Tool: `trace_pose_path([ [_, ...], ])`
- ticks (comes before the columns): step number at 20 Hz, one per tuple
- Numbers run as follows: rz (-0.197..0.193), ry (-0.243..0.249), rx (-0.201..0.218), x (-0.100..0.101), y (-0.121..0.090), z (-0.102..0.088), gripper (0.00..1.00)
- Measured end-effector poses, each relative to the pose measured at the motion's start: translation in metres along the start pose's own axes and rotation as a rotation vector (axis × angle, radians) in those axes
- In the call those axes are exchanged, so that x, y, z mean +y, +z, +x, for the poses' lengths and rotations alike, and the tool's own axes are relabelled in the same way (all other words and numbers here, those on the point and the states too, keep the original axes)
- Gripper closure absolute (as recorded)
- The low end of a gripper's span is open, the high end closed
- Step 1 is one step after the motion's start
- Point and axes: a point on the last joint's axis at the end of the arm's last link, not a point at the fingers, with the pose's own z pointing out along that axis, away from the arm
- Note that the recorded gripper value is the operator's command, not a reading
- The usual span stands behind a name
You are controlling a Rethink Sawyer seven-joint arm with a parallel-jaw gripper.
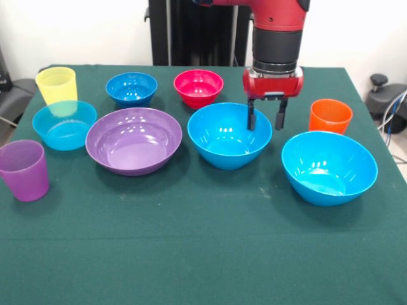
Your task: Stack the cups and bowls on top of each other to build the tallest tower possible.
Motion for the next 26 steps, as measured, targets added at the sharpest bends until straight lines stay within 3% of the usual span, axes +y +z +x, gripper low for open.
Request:
trace_pose_path([
  [26,0.004,0.012,-0.002,-0.0070,-0.0002,-0.0018,0.00],
])
